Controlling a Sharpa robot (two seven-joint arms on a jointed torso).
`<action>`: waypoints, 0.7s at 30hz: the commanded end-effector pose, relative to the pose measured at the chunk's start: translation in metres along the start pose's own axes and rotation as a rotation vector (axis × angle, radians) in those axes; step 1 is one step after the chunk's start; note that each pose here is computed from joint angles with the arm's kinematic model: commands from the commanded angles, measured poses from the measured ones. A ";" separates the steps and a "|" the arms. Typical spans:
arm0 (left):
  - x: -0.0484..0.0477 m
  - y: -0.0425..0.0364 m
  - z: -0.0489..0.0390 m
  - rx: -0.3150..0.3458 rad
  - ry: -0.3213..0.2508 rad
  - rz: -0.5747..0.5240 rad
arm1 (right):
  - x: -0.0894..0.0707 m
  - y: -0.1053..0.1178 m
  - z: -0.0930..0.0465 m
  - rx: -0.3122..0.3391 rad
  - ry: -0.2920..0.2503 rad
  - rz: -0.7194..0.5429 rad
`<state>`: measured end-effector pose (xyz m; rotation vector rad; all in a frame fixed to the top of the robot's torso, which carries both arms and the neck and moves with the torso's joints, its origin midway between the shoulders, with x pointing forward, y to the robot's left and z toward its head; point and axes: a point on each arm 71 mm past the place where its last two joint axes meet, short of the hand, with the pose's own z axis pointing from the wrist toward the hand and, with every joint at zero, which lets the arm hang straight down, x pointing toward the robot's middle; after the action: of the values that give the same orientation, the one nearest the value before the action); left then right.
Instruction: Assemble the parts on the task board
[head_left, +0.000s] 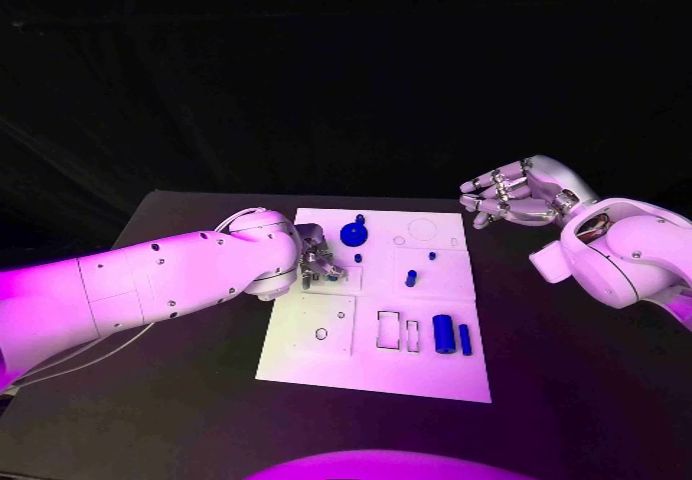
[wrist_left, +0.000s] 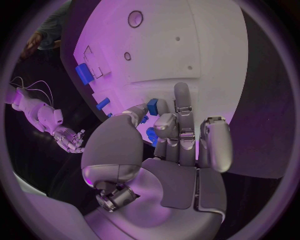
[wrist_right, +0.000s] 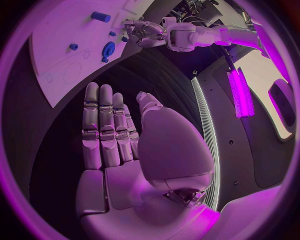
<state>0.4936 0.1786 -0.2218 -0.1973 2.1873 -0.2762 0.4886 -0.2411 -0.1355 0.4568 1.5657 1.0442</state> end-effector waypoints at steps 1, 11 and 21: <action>0.0077 0.0025 -0.0005 -0.010 0.035 -0.006 | 0.000 -0.001 0.000 0.003 0.005 -0.002; -0.0101 0.0007 -0.0105 0.010 0.018 -0.042 | -0.001 -0.003 0.001 0.009 0.001 -0.002; -0.0396 -0.0011 -0.0215 0.026 0.008 -0.058 | 0.000 -0.005 0.002 0.014 0.003 -0.001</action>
<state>0.4998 0.1888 -0.1799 -0.2521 2.1451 -0.3311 0.4918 -0.2430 -0.1390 0.4652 1.5692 1.0318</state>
